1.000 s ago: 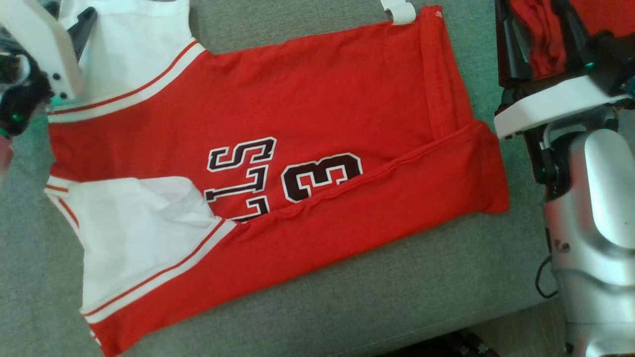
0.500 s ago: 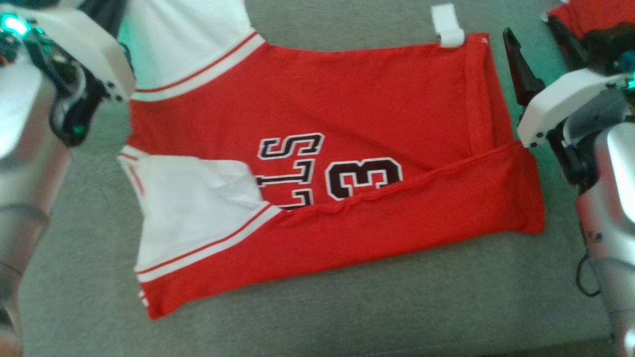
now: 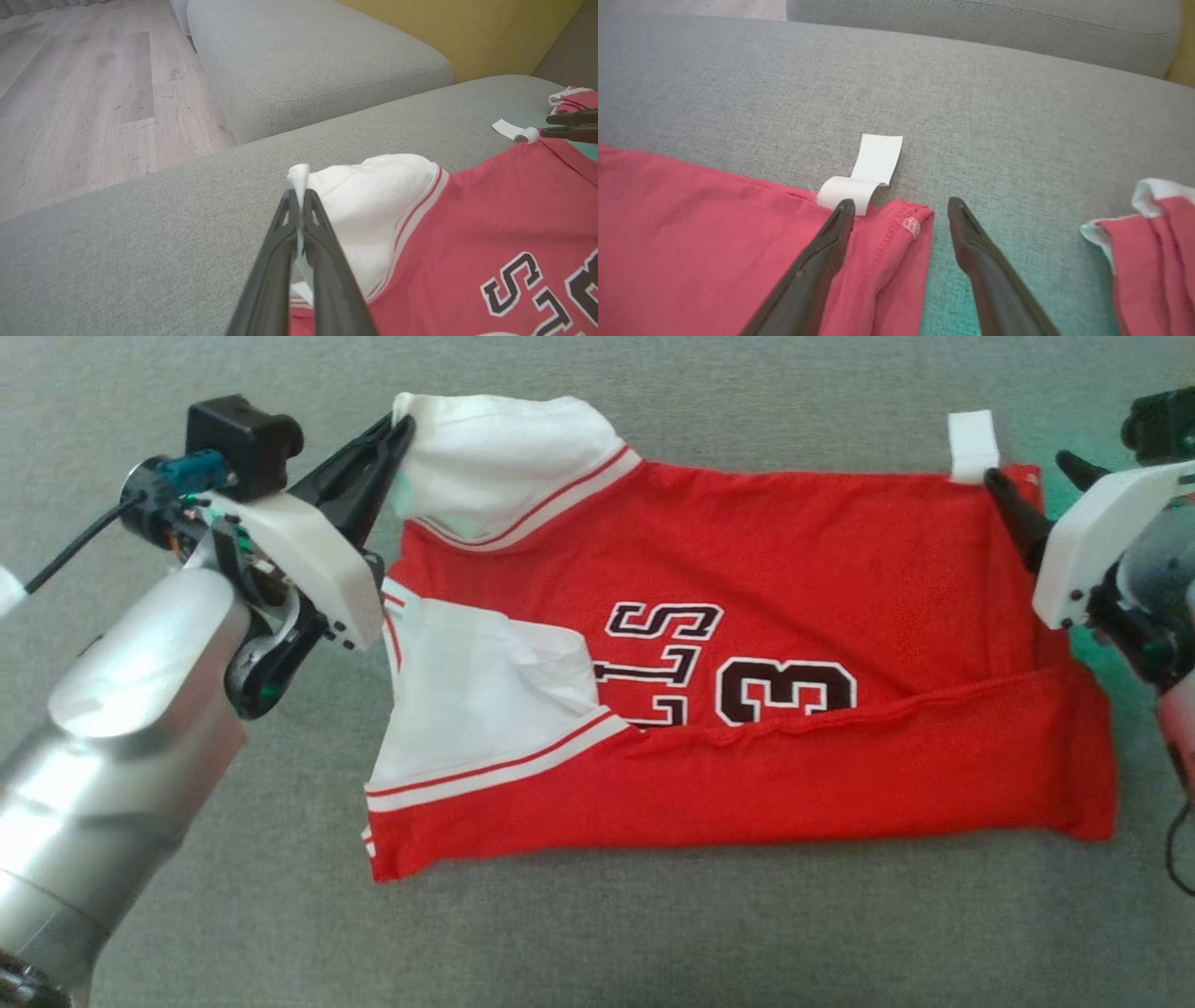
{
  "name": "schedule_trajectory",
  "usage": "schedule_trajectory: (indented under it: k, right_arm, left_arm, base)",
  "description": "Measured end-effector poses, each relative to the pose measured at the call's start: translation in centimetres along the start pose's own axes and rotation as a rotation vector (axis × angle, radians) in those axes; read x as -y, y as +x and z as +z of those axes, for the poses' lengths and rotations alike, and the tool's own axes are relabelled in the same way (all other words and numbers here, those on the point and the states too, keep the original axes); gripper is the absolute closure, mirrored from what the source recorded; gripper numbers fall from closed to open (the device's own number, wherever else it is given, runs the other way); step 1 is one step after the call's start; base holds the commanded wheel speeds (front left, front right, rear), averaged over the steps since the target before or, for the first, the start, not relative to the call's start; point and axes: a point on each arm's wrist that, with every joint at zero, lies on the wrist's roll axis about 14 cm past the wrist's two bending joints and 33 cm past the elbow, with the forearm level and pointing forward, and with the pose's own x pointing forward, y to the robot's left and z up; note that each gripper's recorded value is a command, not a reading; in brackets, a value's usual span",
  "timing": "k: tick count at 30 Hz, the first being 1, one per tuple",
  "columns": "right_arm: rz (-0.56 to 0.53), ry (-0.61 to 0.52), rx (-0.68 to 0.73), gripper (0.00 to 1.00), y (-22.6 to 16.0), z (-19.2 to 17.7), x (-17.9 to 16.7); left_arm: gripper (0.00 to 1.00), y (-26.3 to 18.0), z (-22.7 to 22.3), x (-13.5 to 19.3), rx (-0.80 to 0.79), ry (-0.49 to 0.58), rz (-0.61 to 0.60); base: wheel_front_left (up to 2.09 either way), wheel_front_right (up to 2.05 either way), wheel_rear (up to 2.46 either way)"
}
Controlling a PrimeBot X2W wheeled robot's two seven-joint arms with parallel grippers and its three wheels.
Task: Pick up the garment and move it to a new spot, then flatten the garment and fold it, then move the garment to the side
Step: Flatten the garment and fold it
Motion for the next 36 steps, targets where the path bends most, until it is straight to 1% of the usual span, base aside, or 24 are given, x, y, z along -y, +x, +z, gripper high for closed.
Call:
schedule_trajectory:
  k: [6,10,11,12,13,17,20,22,24,28,36]
  right_arm:
    - [-0.003,0.010,-0.110,0.00,1.0,-1.5,0.9]
    - [0.004,0.023,-0.134,0.00,1.3,-1.5,1.1]
    - [0.013,0.030,-0.150,0.12,1.4,-1.5,0.9]
    - [0.018,0.039,-0.157,0.96,1.4,-1.5,0.8]
    - [0.023,0.042,-0.160,1.00,1.4,-1.5,0.7]
    - [0.035,0.069,-0.157,1.00,1.2,-1.3,0.7]
    - [0.031,0.062,-0.107,1.00,1.1,-0.5,0.9]
    - [0.029,0.063,-0.043,1.00,1.2,1.0,1.1]
    - [0.025,0.059,0.032,1.00,1.3,3.2,1.5]
    - [0.005,0.024,0.163,1.00,1.5,7.4,2.4]
    - [-0.046,-0.043,0.329,1.00,2.4,11.4,4.1]
  left_arm:
    - [1.00,-0.3,-0.7,0.2,-0.016,0.002,-0.009]
    - [1.00,-0.3,-1.0,0.0,-0.023,-0.001,-0.004]
    - [1.00,-0.3,-1.1,0.0,-0.027,-0.002,-0.003]
    - [1.00,-0.2,-1.2,-0.1,-0.028,-0.002,-0.001]
    - [1.00,-0.2,-1.2,-0.2,-0.032,-0.002,0.002]
    - [1.00,0.1,-1.6,-0.7,-0.045,0.000,0.014]
    - [1.00,0.7,-1.2,-1.1,-0.039,0.006,0.024]
    - [1.00,1.2,-0.4,-1.6,-0.019,0.014,0.034]
    - [1.00,1.8,0.3,-2.3,-0.006,0.034,0.047]
    - [1.00,3.2,2.3,-4.1,0.041,0.073,0.082]
    - [1.00,6.4,7.6,-7.0,0.197,0.217,0.147]
  base:
    - [0.00,0.00,0.00]
    - [0.00,0.00,0.00]
    - [0.00,0.00,0.00]
    - [0.00,0.00,0.00]
    - [0.00,0.00,0.00]
    - [0.00,0.00,0.00]
    - [0.00,0.00,0.00]
    - [0.00,0.00,0.00]
    - [0.00,0.00,0.00]
    - [0.00,0.00,0.00]
    - [0.00,0.00,0.00]
